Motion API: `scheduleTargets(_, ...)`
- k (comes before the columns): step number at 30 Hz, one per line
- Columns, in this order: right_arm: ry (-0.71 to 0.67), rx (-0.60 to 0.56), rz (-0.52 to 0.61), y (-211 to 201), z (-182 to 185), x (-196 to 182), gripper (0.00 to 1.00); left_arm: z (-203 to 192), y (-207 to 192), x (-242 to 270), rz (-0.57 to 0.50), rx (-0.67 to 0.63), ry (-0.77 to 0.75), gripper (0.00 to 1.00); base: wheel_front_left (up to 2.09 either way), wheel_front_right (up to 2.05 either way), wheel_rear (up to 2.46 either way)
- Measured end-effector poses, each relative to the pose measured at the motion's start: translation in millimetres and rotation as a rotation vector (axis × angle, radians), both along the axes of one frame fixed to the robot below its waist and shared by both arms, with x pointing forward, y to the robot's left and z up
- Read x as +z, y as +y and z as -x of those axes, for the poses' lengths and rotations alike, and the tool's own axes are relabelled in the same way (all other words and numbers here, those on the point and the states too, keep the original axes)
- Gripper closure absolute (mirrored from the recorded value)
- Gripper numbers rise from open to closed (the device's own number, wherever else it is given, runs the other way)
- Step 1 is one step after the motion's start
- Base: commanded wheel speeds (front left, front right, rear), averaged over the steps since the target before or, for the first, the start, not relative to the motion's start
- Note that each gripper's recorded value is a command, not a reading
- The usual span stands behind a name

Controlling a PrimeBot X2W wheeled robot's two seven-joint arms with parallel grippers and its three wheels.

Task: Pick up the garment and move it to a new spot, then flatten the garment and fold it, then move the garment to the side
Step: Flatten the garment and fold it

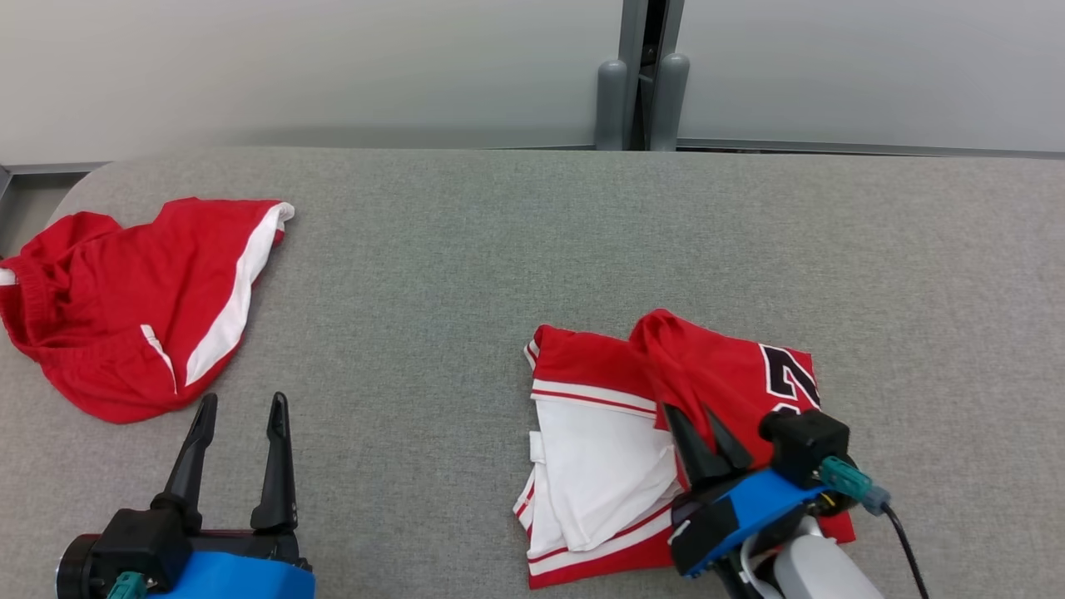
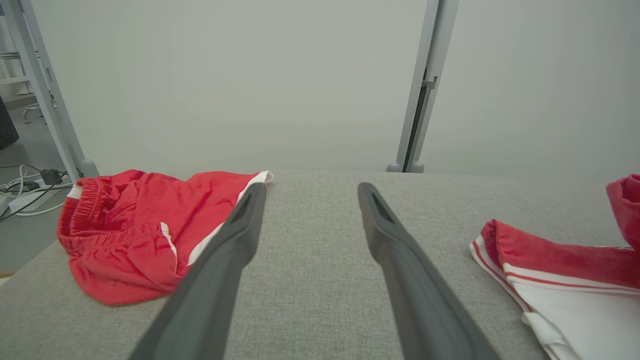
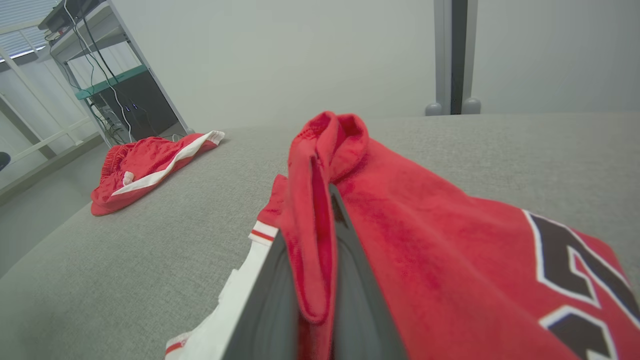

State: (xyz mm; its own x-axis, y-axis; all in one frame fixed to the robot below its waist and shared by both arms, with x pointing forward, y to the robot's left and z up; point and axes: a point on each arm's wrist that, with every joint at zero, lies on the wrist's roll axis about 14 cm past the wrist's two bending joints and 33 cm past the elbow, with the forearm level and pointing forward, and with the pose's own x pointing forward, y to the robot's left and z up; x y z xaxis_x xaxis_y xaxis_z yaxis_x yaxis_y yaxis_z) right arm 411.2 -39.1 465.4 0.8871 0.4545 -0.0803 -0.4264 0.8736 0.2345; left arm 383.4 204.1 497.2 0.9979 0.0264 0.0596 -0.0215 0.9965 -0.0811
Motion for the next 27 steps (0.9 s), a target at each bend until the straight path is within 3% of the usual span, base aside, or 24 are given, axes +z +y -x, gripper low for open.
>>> scheduleTargets(7,-0.003,0.129,-0.054,44.9,1.4,4.3,1.0,-0.4,3.5,-1.9,0.006,0.011,0.006,0.0,0.0,0.0,0.0)
scheduleTargets(13,0.024,0.169,-0.068,59.7,0.3,-3.9,1.0,-0.6,6.4,-2.1,0.01,0.022,0.008,0.0,0.0,0.0,0.0)
scheduleTargets(14,0.033,0.175,-0.066,61.4,1.4,-7.0,0.94,-0.2,7.2,-2.7,0.009,0.026,0.01,0.0,0.0,0.0,0.0)
scheduleTargets(15,0.037,0.177,-0.066,62.0,1.8,-8.6,0.5,-0.1,7.4,-2.9,0.009,0.026,0.01,0.0,0.0,0.0,0.0)
scheduleTargets(16,0.036,0.178,-0.065,62.5,1.7,-8.9,0.0,0.0,7.8,-3.1,0.009,0.028,0.011,0.0,0.0,0.0,0.0)
scheduleTargets(21,0.015,0.164,-0.058,57.6,-1.6,-4.9,0.0,-1.8,5.1,-1.6,0.017,0.023,0.005,0.0,0.0,0.0,0.0)
scheduleTargets(27,-0.112,0.058,-0.043,25.0,-22.4,29.3,0.0,-5.3,-2.8,4.1,0.021,0.001,-0.013,0.0,0.0,0.0,0.0)
